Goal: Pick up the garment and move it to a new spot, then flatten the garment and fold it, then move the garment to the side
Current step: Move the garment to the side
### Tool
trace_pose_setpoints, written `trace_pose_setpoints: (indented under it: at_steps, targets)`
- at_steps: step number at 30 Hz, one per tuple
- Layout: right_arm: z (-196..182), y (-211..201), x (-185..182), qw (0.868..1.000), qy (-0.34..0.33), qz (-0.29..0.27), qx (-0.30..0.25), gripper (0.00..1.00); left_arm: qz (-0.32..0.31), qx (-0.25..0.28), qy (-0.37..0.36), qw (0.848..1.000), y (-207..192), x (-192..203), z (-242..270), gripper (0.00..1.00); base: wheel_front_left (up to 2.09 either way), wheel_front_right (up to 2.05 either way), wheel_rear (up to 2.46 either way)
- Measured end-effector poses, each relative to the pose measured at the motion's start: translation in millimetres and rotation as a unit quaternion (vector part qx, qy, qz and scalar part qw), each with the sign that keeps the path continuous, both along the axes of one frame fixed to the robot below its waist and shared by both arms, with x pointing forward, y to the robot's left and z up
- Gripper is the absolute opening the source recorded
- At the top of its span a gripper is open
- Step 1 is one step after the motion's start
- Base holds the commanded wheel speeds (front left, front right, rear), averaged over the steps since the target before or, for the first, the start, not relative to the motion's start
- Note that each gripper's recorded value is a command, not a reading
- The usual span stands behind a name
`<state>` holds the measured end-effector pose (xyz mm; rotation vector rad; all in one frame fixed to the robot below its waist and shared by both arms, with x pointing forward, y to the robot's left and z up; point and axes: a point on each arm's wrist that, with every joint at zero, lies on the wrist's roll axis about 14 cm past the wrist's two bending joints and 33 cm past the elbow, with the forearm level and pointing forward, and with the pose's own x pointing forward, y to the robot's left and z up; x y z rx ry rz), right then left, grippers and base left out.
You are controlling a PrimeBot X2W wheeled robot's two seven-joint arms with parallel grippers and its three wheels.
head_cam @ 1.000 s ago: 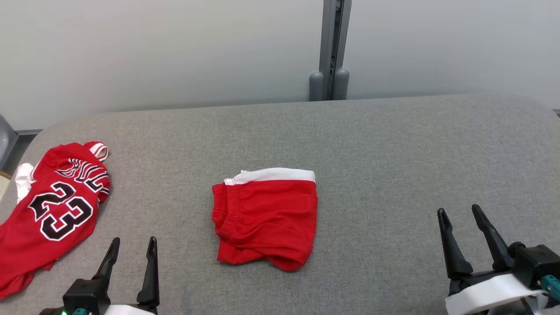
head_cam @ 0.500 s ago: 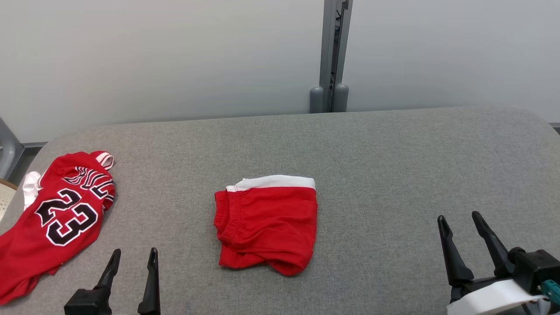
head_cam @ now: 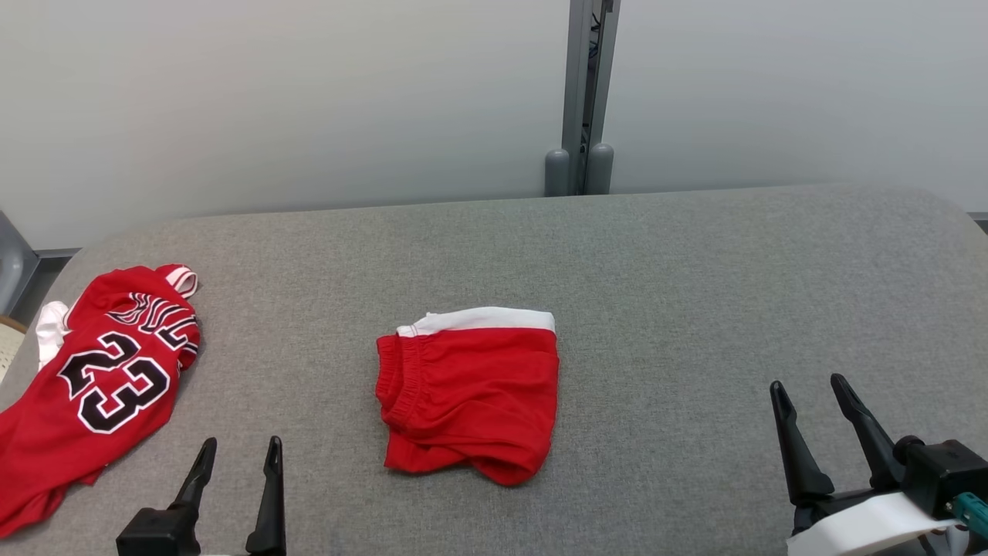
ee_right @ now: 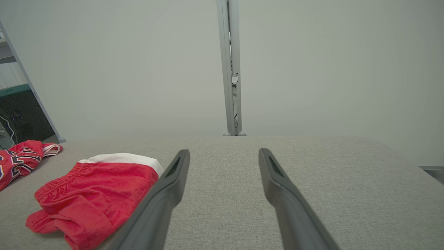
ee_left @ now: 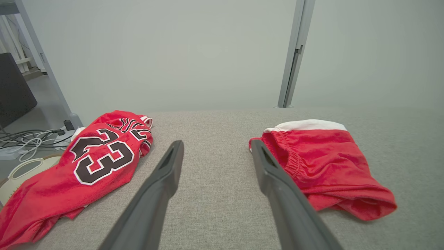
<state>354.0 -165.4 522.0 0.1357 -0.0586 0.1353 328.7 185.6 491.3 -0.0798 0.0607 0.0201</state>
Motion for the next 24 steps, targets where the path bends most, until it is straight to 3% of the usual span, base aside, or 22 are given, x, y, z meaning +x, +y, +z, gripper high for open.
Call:
trace_pose_setpoints:
  at_steps: [13, 19, 24]
  targets:
    - [-20, 7, 15, 0.999, 0.039, 0.013, -0.001, 1.00, -0.004, -0.001, -0.011, 1.000, -1, 9, 10, 1.00, 0.00, 0.00, 0.00]
    - [-48, 50, 46, 0.993, 0.089, 0.073, -0.009, 1.00, -0.006, -0.002, -0.024, 1.000, 0, 25, 14, 1.00, 0.00, 0.00, 0.00]
    - [-82, 101, 63, 0.979, 0.151, 0.140, 0.001, 1.00, 0.005, -0.008, -0.024, 1.000, 5, 35, 10, 1.00, 0.00, 0.00, 0.00]
